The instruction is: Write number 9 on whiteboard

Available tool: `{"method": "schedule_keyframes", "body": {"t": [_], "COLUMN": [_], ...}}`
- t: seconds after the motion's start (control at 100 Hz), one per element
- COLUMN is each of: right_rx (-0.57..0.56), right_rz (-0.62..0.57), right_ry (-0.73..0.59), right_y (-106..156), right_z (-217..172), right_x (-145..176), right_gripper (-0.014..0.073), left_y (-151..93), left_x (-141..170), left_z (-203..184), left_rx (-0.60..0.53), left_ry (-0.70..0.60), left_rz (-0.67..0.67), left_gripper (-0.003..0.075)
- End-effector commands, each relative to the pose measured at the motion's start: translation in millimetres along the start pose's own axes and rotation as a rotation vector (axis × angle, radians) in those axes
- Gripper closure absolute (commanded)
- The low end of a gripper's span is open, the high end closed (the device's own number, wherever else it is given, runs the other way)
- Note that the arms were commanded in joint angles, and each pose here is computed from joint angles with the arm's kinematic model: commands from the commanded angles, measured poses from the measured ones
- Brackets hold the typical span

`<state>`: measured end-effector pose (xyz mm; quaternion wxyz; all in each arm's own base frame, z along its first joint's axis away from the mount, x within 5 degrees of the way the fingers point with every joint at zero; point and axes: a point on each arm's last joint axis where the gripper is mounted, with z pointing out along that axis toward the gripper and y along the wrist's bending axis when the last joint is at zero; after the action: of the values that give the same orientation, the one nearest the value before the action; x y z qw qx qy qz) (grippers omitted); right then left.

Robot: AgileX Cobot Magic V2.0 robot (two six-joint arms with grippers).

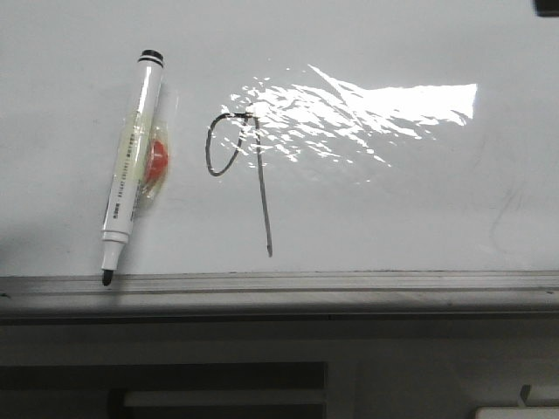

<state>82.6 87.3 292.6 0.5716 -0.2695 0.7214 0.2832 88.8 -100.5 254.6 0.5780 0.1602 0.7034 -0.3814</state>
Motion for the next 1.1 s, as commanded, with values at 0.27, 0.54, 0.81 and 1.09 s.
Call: {"method": "schedule_keyframes", "body": {"t": [0.27,0.54,0.81,1.09], "right_rx": [0.003,0.001,0.001,0.001], "right_rz": [-0.014,-0.014,-0.014,-0.014], "right_ry": [-0.236,-0.252,-0.252,-0.252], "right_y": [-7,-7,-7,-7], "right_z": [-35,-38,-38,-38], "right_x": [51,51,51,51], "right_gripper": [0.0662,0.0662,0.0662,0.0662], "left_y": [16,19,19,23], "left_x": [31,37,37,45], "left_z": [-27,-29,-29,-31], "left_rx": [0.005,-0.002,-0.002,-0.017], "left_ry": [-0.034,-0.015,-0.015,0.005], "left_rz": [0.039,0.041,0.041,0.045], "left_gripper": [0.0741,0.0741,0.0741,0.0741]}}
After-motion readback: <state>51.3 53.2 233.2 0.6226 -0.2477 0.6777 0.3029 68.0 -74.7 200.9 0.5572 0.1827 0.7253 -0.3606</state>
